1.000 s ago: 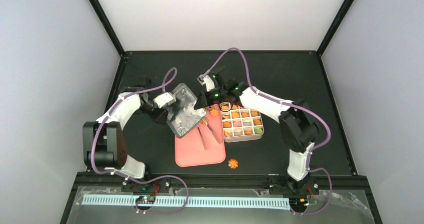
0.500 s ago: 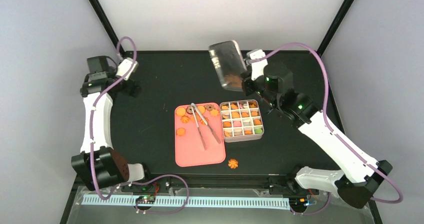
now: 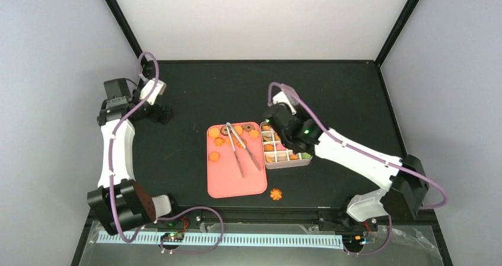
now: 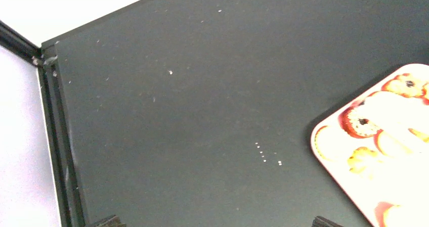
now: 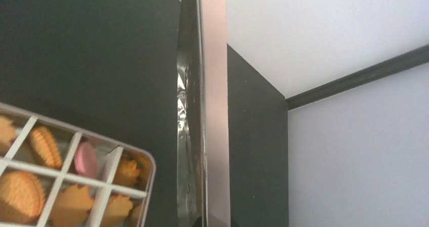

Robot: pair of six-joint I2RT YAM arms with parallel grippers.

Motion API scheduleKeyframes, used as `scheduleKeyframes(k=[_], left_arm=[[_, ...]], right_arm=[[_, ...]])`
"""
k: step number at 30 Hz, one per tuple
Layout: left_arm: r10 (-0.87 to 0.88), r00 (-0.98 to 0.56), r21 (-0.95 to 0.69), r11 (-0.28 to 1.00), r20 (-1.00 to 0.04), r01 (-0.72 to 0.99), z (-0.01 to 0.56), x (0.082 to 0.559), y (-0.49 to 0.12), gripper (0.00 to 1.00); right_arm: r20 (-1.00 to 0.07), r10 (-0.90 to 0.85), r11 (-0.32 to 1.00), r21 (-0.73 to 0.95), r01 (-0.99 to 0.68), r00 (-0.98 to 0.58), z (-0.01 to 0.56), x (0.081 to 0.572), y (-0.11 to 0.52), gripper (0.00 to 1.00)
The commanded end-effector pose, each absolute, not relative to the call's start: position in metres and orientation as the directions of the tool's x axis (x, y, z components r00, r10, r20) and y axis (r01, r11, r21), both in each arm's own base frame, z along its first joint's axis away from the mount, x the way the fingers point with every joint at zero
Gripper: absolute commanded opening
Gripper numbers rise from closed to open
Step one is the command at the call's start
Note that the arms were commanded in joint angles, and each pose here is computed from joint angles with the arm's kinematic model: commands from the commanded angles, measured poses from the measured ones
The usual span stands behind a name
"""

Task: Pack the cookies
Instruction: Place the box lid on the packing box.

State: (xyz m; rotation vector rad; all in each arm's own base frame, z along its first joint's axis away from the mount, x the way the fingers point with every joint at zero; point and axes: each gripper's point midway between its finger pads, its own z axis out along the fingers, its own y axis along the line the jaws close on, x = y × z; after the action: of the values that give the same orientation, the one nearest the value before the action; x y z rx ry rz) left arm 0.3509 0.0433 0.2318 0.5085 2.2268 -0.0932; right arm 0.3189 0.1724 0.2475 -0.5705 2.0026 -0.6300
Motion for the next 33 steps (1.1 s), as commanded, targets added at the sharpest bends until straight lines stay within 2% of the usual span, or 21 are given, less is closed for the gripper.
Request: scheduleKeyframes(k=[1, 6, 12, 20, 29, 32, 33], left_arm=[[0.375, -0.443, 0.154, 0.875, -0.815, 0.459, 0.259, 0.347, 0.017, 0.99], [0.388, -0.479, 0.108, 0.852, -0.787, 0.512, 0.243, 0.343, 0.002, 0.99], [0.409, -0.509, 0.076, 0.829, -0.758, 0.553, 0.228, 0.339, -0.010, 0.99], [0.463, -0.490, 0.106, 0.797, -0.739, 0.594, 0.219, 0.336, -0.026, 0.99], [0.512, -0.479, 0.094, 0.747, -0.713, 0.659, 0.208, 0.332, -0.058, 0.99], [0.518, -0.482, 0.077, 0.734, -0.707, 0.675, 0.204, 0.332, -0.069, 0.99], [0.517, -0.485, 0.066, 0.730, -0.705, 0.680, 0.202, 0.332, -0.073, 0.99]], right_arm=[[-0.575, -0.675, 0.699, -0.699, -0.151, -0.462, 0.234, 0.308, 0.186, 0.01], [-0.493, -0.736, 0.658, -0.683, -0.318, -0.464, 0.185, 0.289, 0.223, 0.02], [-0.436, -0.777, 0.623, -0.633, -0.460, -0.454, 0.147, 0.265, 0.252, 0.12], [-0.406, -0.775, 0.631, -0.519, -0.576, -0.483, 0.117, 0.234, 0.263, 0.32], [-0.508, -0.712, 0.686, -0.353, -0.637, -0.485, 0.133, 0.216, 0.274, 0.58], [-0.552, -0.674, 0.716, -0.321, -0.620, -0.492, 0.146, 0.220, 0.274, 0.74], [-0.573, -0.648, 0.734, -0.293, -0.613, -0.502, 0.152, 0.223, 0.274, 0.75]])
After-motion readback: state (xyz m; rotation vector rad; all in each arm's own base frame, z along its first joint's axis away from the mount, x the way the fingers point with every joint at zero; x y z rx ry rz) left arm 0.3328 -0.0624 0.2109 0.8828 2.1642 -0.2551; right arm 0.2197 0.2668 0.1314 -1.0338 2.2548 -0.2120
